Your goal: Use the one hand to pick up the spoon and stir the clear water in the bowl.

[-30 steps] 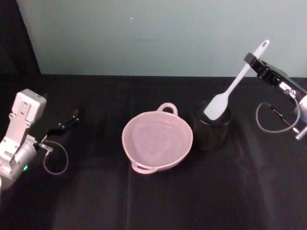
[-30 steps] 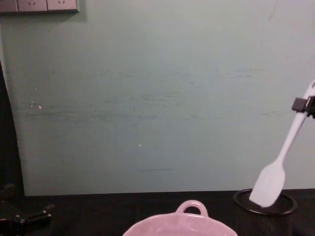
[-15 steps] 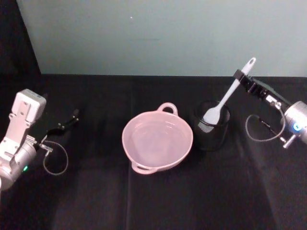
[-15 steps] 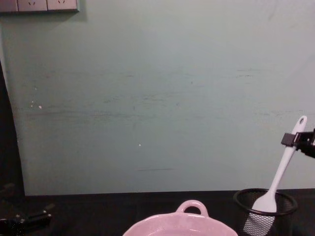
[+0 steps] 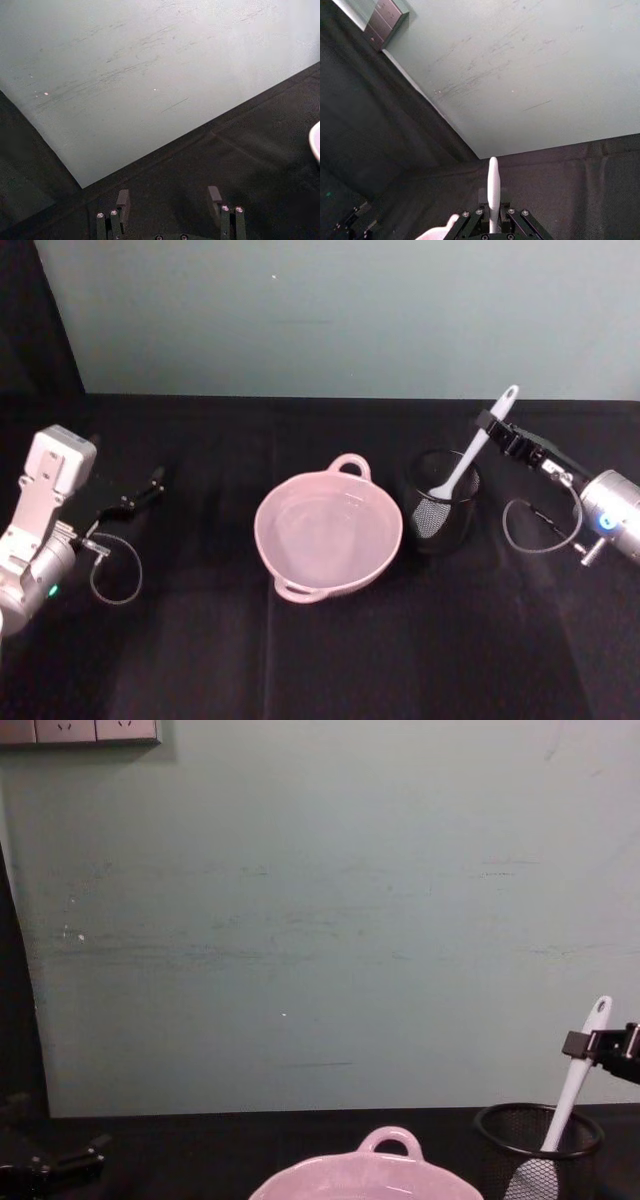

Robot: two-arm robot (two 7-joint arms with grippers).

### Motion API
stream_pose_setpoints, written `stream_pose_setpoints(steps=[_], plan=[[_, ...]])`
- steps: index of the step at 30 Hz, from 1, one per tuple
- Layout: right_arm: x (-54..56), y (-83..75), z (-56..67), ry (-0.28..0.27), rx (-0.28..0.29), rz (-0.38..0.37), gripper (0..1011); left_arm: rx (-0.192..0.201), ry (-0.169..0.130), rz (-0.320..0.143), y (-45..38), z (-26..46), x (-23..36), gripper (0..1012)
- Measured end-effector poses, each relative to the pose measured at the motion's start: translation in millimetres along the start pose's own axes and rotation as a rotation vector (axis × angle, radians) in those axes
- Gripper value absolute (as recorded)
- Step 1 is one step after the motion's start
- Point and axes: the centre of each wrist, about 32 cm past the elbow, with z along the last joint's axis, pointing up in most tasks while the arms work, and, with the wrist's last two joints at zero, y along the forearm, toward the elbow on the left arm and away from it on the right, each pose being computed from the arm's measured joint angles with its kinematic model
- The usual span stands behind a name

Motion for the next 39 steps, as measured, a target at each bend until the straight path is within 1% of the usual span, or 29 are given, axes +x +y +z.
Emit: stream_pose_setpoints(steps=[4, 11, 14, 16, 17, 19, 20, 21, 23, 25, 27, 29, 31, 33, 34, 35, 36, 37, 38, 39], plan=[[1.3, 0.5, -2.5, -0.008, -0.005, 0.005, 112, 0.0, 0.0, 0.0, 0.0, 0.0, 0.0, 1011], [1.4, 0.6, -2.3, -0.007, -0.004, 0.005, 111, 0.0, 0.0, 0.0, 0.0, 0.0, 0.0, 1011], [1.3, 0.5, -1.9, -0.007, -0.003, 0.005, 145, 0.0, 0.0, 0.0, 0.0, 0.0, 0.0, 1011], [1.2, 0.5, -1.7, -0.007, -0.002, 0.005, 224, 0.0, 0.0, 0.0, 0.0, 0.0, 0.0, 1011], [1.2, 0.5, -1.6, -0.007, -0.002, 0.005, 224, 0.0, 0.0, 0.0, 0.0, 0.0, 0.0, 1011], [1.2, 0.5, -1.6, -0.006, -0.002, 0.005, 302, 0.0, 0.0, 0.0, 0.0, 0.0, 0.0, 1011], [1.2, 0.4, -1.6, -0.006, -0.002, 0.005, 324, 0.0, 0.0, 0.0, 0.0, 0.0, 0.0, 1011], [1.2, 0.4, -1.6, -0.006, -0.002, 0.005, 383, 0.0, 0.0, 0.0, 0.0, 0.0, 0.0, 1011], [1.2, 0.4, -1.5, -0.006, -0.002, 0.004, 421, 0.0, 0.0, 0.0, 0.0, 0.0, 0.0, 1011], [1.1, 0.4, -1.6, -0.006, -0.002, 0.004, 507, 0.0, 0.0, 0.0, 0.0, 0.0, 0.0, 1011], [1.1, 0.4, -1.6, -0.006, -0.002, 0.004, 549, 0.0, 0.0, 0.0, 0.0, 0.0, 0.0, 1011], [1.0, 0.4, -1.6, -0.005, -0.002, 0.004, 624, 0.0, 0.0, 0.0, 0.0, 0.0, 0.0, 1011], [1.0, 0.4, -1.6, -0.005, -0.002, 0.004, 669, 0.0, 0.0, 0.0, 0.0, 0.0, 0.0, 1011], [1.0, 0.3, -1.6, -0.005, -0.002, 0.004, 748, 0.0, 0.0, 0.0, 0.0, 0.0, 0.0, 1011], [0.9, 0.4, -1.6, -0.007, -0.002, 0.004, 763, 0.0, 0.0, 0.0, 0.0, 0.0, 0.0, 1011], [0.0, 0.2, -1.6, -0.034, 0.0, 0.003, 817, 0.0, 0.0, 0.0, 0.0, 0.0, 0.0, 1011], [-0.4, 0.0, -1.3, -0.052, 0.002, 0.001, 840, 0.0, 0.0, 0.0, 0.0, 0.0, 0.0, 1011], [-1.1, -0.8, -0.6, -0.088, 0.003, 0.001, 859, 0.0, 0.0, 0.0, 0.0, 0.0, 0.0, 1011], [-1.1, -0.8, -0.6, -0.088, 0.003, 0.001, 893, 0.0, 0.0, 0.0, 0.0, 0.0, 0.0, 1011], [-2.3, -1.7, 0.2, -0.127, 0.004, 0.0, 926, 0.0, 0.0, 0.0, 0.0, 0.0, 0.0, 1011]])
